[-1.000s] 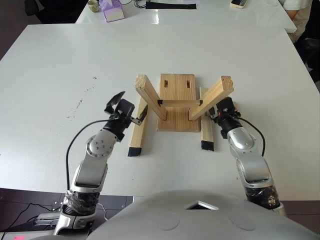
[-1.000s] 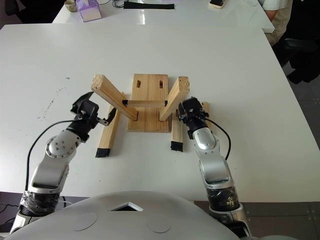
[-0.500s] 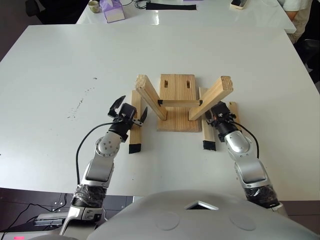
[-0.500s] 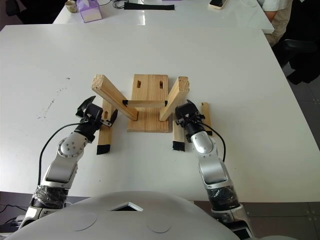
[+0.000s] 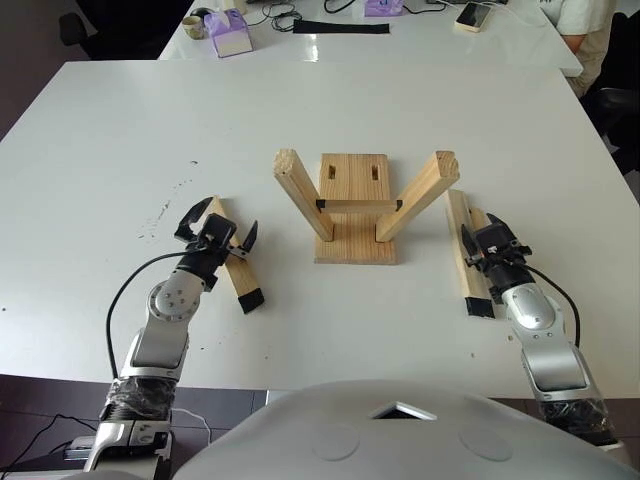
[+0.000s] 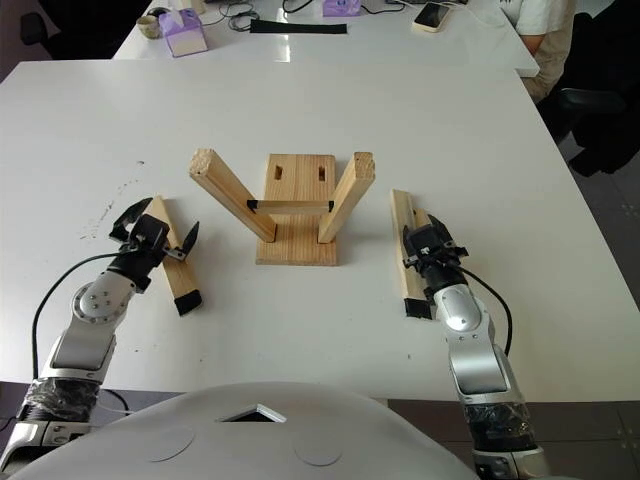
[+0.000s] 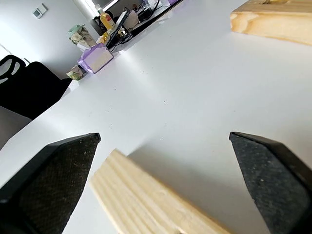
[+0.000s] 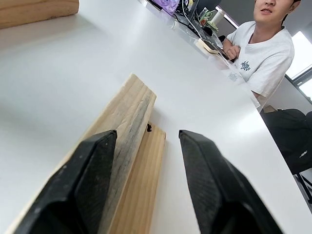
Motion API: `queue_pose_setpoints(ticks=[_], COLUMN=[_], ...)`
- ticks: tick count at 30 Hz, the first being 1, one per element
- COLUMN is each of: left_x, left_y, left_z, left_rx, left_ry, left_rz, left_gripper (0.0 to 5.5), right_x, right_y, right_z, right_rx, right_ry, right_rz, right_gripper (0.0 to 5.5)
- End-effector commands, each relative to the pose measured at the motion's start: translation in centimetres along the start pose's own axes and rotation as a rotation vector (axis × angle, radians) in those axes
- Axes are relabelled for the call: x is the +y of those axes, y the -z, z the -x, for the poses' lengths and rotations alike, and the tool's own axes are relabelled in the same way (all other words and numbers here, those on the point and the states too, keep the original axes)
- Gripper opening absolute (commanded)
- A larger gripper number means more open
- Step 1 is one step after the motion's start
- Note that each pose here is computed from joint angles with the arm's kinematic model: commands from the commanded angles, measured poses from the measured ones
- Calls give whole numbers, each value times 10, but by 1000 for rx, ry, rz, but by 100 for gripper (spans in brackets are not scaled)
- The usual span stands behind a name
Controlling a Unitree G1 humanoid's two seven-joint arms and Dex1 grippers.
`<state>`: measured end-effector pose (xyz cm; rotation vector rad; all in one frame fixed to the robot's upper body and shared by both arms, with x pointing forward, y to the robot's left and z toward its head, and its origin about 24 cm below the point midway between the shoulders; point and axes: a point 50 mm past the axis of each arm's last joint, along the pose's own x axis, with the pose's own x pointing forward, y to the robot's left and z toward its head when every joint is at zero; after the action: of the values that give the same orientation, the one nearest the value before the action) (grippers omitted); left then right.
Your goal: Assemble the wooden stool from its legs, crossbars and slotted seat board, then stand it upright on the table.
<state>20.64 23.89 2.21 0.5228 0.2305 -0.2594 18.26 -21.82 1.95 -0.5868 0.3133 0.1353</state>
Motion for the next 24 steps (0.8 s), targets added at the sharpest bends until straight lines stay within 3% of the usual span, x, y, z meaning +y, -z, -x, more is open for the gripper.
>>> queue_pose_setpoints(ticks=[1, 9, 15, 20, 24], left_x=[-1, 7, 11, -31, -72], left_y=[-8, -89, -124, -125, -124], left_z=[-5, -37, -63, -65, -56], left_rx=[-5, -291, -410, -453, -470], left_ry=[28, 31, 77, 250, 370], left_rz=[38, 90, 53, 7, 16], left_gripper=[492, 492, 492, 492, 492], right_x=[-5, -14, 12, 20, 38], right_y=[-6, -64, -76, -61, -65], right_z=[4, 2, 27, 45, 32], right_rx=[-21, -250, -242, -132, -152], right_ry=[-7, -85, -602, -917, -981], right_rz=[9, -27, 8, 89, 71], right_gripper=[236, 236, 236, 236, 236])
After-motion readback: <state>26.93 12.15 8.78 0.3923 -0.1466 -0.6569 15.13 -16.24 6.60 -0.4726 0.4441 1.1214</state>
